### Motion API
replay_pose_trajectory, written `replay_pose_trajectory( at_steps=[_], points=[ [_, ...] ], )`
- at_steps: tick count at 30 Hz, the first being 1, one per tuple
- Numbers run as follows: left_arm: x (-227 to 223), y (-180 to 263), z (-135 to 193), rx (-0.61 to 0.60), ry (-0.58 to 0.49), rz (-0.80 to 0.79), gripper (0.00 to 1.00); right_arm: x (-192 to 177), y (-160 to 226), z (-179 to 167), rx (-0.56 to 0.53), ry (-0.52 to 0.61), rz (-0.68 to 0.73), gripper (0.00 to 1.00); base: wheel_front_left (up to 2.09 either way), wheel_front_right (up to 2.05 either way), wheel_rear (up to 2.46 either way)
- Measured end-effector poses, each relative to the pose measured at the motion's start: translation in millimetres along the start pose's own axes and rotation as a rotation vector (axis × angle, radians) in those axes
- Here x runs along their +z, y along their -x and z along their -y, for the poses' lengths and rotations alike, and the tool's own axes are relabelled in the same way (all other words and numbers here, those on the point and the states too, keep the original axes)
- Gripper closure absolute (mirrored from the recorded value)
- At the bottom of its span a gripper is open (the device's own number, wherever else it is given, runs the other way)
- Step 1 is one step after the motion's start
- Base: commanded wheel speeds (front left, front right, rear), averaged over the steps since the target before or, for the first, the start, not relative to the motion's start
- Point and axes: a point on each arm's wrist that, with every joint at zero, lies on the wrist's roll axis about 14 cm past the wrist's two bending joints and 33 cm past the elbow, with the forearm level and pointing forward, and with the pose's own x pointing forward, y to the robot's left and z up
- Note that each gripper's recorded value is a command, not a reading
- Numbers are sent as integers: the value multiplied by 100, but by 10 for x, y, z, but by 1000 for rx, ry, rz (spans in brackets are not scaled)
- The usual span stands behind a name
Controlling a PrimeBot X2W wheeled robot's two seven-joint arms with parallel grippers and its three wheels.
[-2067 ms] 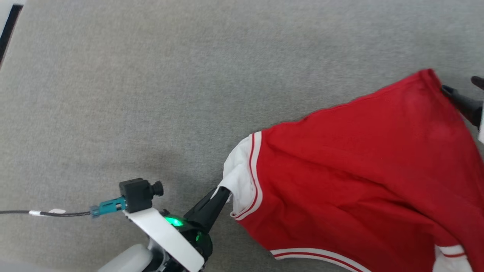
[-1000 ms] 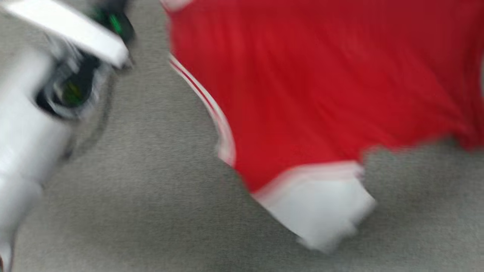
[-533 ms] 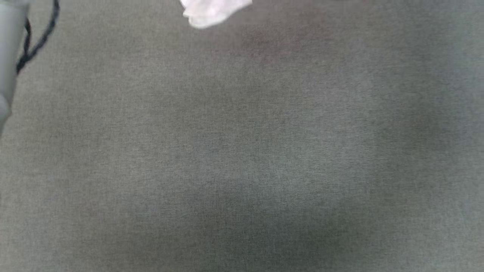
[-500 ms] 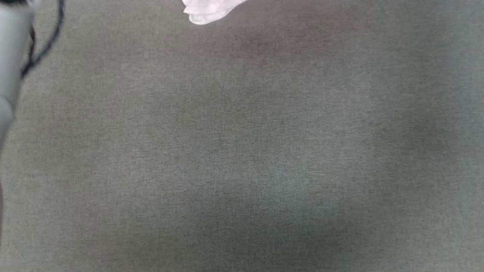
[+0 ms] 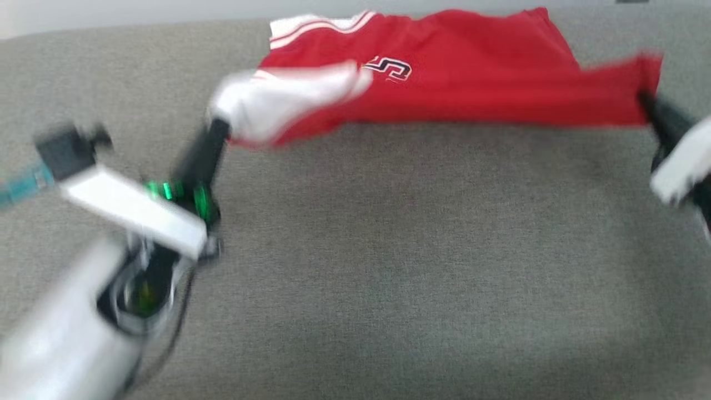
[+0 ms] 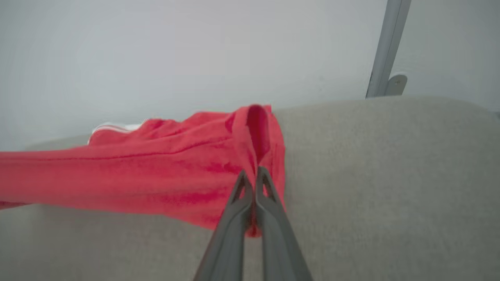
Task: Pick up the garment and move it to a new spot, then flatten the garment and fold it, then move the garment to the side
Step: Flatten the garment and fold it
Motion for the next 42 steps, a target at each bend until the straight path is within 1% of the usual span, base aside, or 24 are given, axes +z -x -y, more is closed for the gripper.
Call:
replay_pose_trajectory(
  at_steps=[4,7,10,14,18,20,23,25,28,29,32,33,34,38,42],
  points=[
    [-293,522,-61,52,69,-51,100,-438,321,10,38,-16,-93,100,0,0,0],
    [-435,835,-68,88,113,-63,100,-687,557,44,56,-26,-157,100,0,0,0],
    [-551,1088,-6,107,165,-68,100,-850,769,71,62,-86,-191,100,0,0,0],
    [-726,1338,162,97,199,-114,100,-1005,1032,173,48,-89,-232,100,0,0,0],
    [-814,1477,283,80,212,-165,100,-1157,1236,232,31,-107,-265,100,0,0,0],
    [-808,1463,332,61,212,-176,100,-1182,1305,243,28,-104,-274,100,0,0,0],
    [-801,1418,308,52,193,-194,100,-1138,1336,235,22,-119,-254,100,0,0,0],
    [-791,1313,304,29,174,-215,100,-1120,1327,200,24,-126,-247,100,0,0,0],
    [-736,1054,303,-5,196,-214,100,-1058,1219,108,40,-142,-230,100,0,0,0],
    [-707,964,250,2,212,-208,100,-1018,1170,81,46,-141,-221,100,0,0,0],
    [-750,754,75,12,167,-282,100,-943,1013,45,51,-135,-209,100,0,0,0],
    [-773,582,-47,25,162,-302,100,-914,901,57,46,-129,-209,100,0,0,0],
    [-801,503,-99,29,159,-318,100,-907,843,67,42,-136,-208,100,0,0,0],
    [-902,265,-439,93,140,-365,100,-964,656,141,14,-149,-225,100,0,0,0],
    [-1050,125,-744,158,133,-395,100,-1064,512,235,-23,-164,-238,100,0,0,0]
  ],
)
